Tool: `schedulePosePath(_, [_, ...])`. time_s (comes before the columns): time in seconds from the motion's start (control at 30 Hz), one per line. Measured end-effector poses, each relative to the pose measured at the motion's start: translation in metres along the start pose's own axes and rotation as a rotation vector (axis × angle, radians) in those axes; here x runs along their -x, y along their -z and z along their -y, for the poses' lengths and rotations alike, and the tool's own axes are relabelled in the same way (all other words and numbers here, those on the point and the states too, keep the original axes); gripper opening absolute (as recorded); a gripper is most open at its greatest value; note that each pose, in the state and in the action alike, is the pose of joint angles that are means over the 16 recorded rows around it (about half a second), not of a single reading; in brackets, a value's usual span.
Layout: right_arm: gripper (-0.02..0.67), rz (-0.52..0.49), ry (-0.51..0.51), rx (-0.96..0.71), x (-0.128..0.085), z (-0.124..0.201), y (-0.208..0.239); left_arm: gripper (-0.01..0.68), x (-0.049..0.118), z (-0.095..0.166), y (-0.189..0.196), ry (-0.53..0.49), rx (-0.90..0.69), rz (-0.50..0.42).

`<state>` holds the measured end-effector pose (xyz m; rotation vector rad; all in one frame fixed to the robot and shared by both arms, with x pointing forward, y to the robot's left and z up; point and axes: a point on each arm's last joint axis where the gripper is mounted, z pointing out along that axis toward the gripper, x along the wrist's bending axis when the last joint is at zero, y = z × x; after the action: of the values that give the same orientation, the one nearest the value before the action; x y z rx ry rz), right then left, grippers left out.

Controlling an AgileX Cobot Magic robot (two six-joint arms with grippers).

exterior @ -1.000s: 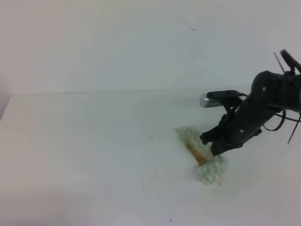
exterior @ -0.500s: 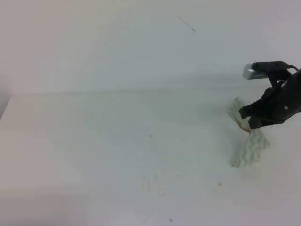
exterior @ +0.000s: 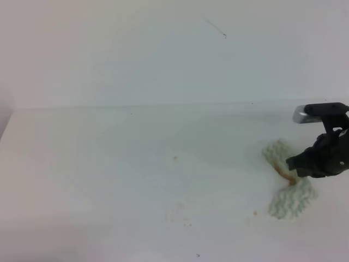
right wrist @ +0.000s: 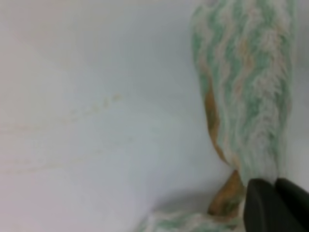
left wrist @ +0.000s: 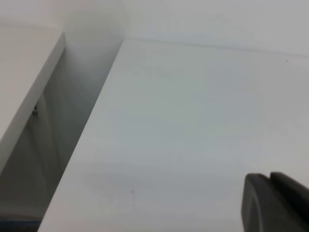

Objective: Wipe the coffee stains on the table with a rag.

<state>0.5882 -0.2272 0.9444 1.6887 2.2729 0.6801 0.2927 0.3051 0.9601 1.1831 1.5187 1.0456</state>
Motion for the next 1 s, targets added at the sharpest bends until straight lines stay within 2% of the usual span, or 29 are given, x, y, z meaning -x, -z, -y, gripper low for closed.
schedulePosePath(0.27, [0.194, 0.001, 0.030, 0.012, -0.001, 0.002, 0.004, -0.003, 0.000, 0.000, 0.000, 0.000, 0.000, 0.000])
schedulePosePath(0.4, [0.282, 0.006, 0.053, 0.056, -0.003, -0.004, 0.020, -0.003, 0.000, 0.000, 0.000, 0.000, 0.000, 0.000])
schedulePosePath(0.5, [0.316, 0.010, 0.071, 0.107, -0.006, -0.009, 0.040, -0.003, 0.000, 0.000, 0.000, 0.000, 0.000, 0.000])
schedulePosePath(0.57, [0.303, 0.013, 0.086, 0.150, -0.008, -0.013, 0.058, -0.003, 0.000, 0.000, 0.000, 0.000, 0.000, 0.000])
schedulePosePath(0.77, [0.174, 0.015, 0.133, 0.295, -0.020, -0.017, 0.127, -0.003, 0.000, 0.000, 0.000, 0.000, 0.000, 0.000])
schedulePosePath(1.0, [0.026, 0.007, 0.188, 0.445, -0.039, 0.004, 0.212, -0.003, 0.000, 0.001, 0.000, 0.000, 0.000, 0.000])
